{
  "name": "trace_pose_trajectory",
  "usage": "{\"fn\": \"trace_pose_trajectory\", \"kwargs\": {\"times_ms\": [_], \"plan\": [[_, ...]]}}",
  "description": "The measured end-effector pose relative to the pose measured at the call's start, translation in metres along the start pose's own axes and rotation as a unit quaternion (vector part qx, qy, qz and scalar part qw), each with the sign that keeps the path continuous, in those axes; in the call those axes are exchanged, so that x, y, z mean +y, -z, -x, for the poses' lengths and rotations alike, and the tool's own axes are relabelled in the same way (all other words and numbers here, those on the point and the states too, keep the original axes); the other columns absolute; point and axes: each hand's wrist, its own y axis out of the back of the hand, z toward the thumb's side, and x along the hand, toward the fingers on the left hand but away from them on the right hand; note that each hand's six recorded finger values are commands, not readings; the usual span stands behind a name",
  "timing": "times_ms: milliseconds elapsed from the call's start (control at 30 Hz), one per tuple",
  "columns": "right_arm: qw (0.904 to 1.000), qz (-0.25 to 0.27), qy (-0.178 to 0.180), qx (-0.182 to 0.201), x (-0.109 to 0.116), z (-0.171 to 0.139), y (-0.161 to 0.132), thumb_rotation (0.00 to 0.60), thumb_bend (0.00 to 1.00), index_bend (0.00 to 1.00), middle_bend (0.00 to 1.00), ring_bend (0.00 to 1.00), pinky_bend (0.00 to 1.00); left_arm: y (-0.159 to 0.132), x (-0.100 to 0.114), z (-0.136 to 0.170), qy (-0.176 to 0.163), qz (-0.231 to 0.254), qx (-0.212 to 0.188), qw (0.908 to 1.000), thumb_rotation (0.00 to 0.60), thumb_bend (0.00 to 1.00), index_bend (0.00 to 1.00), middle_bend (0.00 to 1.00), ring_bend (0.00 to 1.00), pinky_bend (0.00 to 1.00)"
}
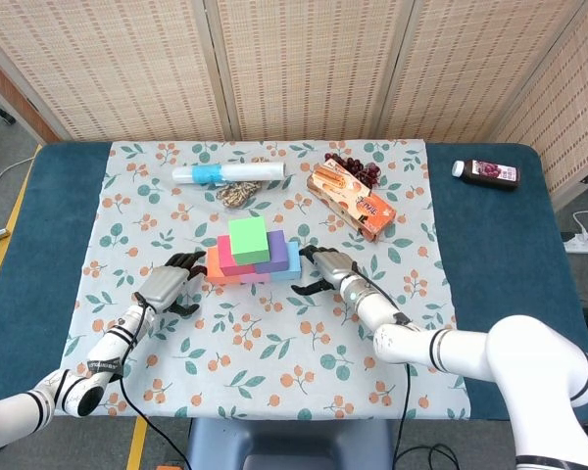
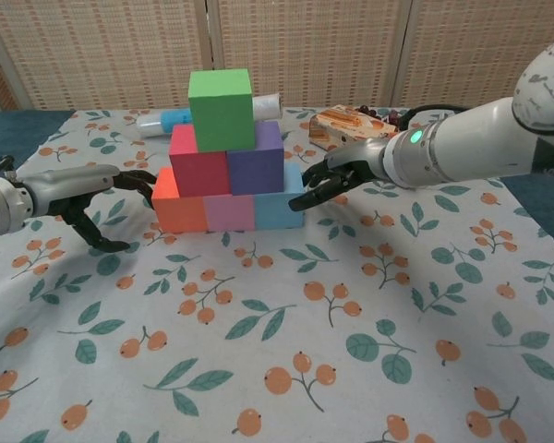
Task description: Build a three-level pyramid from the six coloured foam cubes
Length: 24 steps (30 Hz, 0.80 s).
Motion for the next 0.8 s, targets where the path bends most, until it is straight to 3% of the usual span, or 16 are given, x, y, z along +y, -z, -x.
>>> {"fn": "trace_pose_trajectory", "kwargs": {"times_ms": [567, 800], "plan": [[0.9999, 0.007, 0.015, -0.004, 0.012, -0.017, 0.008, 0.271, 0.0, 0.06, 0.0, 0.0, 0.0, 0.014, 0.016, 0.014, -0.018, 0.006, 0.014, 0.9997, 0.6, 0.29, 0.23, 0.0, 0.0, 0.0], [0.9995, 0.01, 0.029, 0.004, 0.027, -0.043, 0.011, 0.271, 0.0, 0.06, 0.0, 0.0, 0.0, 0.031, 0.036, 0.036, -0.048, 0.015, 0.03, 0.9983, 0.6, 0.29, 0.23, 0.0, 0.0, 0.0]]}}
